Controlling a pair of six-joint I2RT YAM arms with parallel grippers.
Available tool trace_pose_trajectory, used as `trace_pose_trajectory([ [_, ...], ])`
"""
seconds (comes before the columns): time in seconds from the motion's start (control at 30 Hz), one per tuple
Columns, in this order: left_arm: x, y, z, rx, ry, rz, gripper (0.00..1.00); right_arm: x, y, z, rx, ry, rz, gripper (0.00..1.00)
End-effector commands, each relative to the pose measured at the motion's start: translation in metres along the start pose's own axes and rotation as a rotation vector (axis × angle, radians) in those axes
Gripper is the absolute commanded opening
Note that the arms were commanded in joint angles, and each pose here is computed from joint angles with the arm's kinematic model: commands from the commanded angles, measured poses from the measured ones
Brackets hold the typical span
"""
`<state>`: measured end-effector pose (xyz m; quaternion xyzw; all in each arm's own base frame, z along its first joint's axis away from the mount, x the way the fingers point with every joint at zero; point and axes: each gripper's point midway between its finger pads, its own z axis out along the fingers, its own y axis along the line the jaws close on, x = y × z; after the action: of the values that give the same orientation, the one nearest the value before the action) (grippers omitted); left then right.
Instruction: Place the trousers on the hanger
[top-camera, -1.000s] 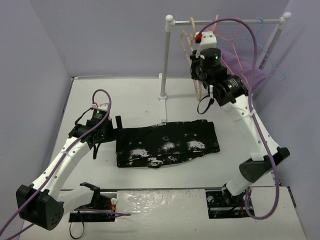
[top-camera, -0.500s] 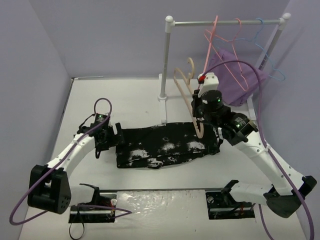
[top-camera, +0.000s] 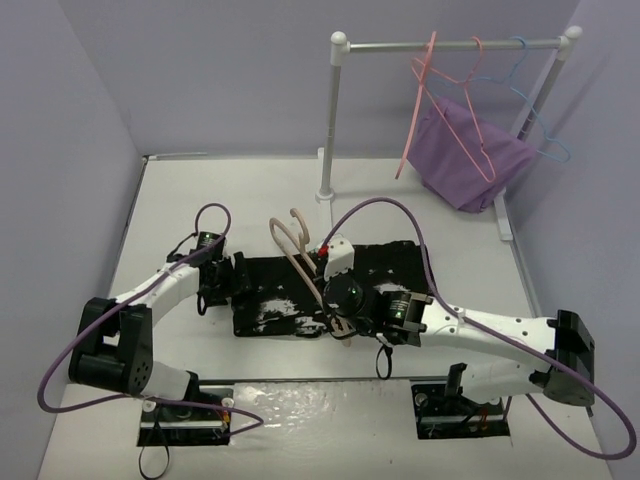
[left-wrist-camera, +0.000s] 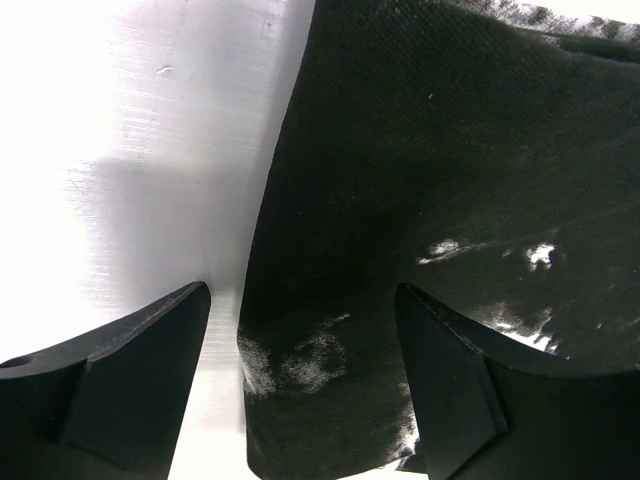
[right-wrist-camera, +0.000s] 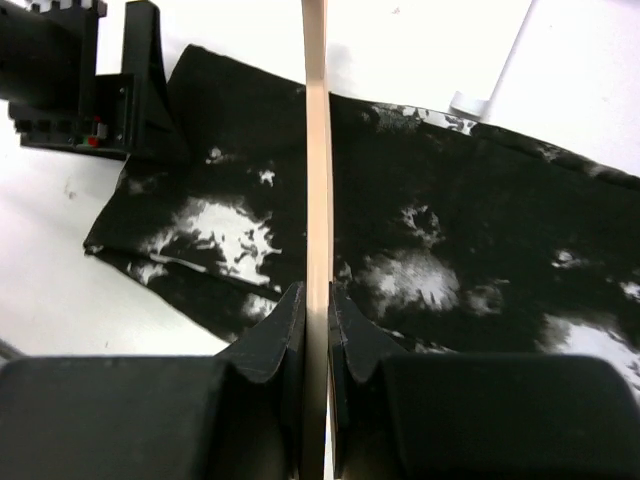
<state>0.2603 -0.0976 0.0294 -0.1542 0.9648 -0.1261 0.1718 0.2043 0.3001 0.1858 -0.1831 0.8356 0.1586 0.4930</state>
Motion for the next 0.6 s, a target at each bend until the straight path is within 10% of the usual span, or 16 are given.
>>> trace_pose_trajectory([
  [0.0, -0.003, -0.003, 0.001, 0.026, -0.018, -0.025, 0.71, -0.022, 0.009, 0.018, 0.035, -0.181, 0.166, 0.00],
  [0.43, 0.012, -0.006, 0.005, 0.076, 0.026, -0.010, 0.39, 0.059, 0.022, 0.049, 0.021, -0.055, 0.186, 0.00],
  [0.57, 0.011, -0.014, -0.005, 0.114, 0.027, 0.007, 0.00, 0.054, 0.019, 0.047, 0.040, -0.066, 0.193, 0.00],
])
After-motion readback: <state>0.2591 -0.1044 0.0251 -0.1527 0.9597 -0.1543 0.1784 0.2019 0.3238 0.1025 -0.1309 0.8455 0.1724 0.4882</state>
